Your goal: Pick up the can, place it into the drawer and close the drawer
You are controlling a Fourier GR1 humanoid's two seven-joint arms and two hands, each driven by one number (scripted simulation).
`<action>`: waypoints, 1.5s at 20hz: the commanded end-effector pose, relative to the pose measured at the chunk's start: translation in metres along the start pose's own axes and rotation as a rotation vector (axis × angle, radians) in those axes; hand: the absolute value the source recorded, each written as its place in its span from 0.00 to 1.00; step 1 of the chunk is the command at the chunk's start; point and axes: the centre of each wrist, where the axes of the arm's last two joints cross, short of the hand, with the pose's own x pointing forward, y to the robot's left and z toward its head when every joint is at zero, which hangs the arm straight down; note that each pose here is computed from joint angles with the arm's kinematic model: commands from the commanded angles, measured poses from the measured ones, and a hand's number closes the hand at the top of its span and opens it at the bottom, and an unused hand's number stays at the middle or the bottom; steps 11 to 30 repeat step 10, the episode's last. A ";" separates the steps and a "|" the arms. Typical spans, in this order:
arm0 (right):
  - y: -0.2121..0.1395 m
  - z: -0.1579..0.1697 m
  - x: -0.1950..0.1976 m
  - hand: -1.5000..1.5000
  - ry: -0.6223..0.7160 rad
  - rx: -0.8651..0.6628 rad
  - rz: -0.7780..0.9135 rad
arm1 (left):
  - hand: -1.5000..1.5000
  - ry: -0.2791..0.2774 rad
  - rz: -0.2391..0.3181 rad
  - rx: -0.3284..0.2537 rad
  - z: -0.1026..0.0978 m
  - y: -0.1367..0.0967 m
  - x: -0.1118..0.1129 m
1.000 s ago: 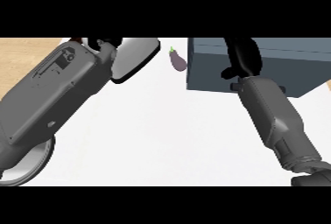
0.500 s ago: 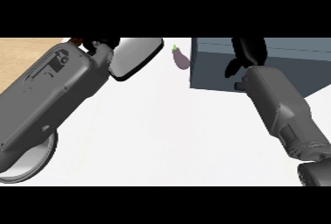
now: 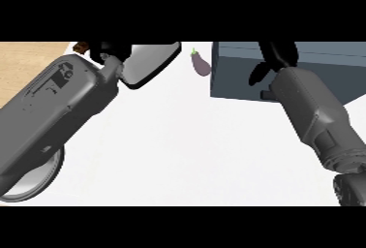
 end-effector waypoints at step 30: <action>-0.024 -0.021 0.014 0.00 0.071 -0.118 -0.608 | 0.00 0.008 0.003 0.004 0.012 0.006 -0.004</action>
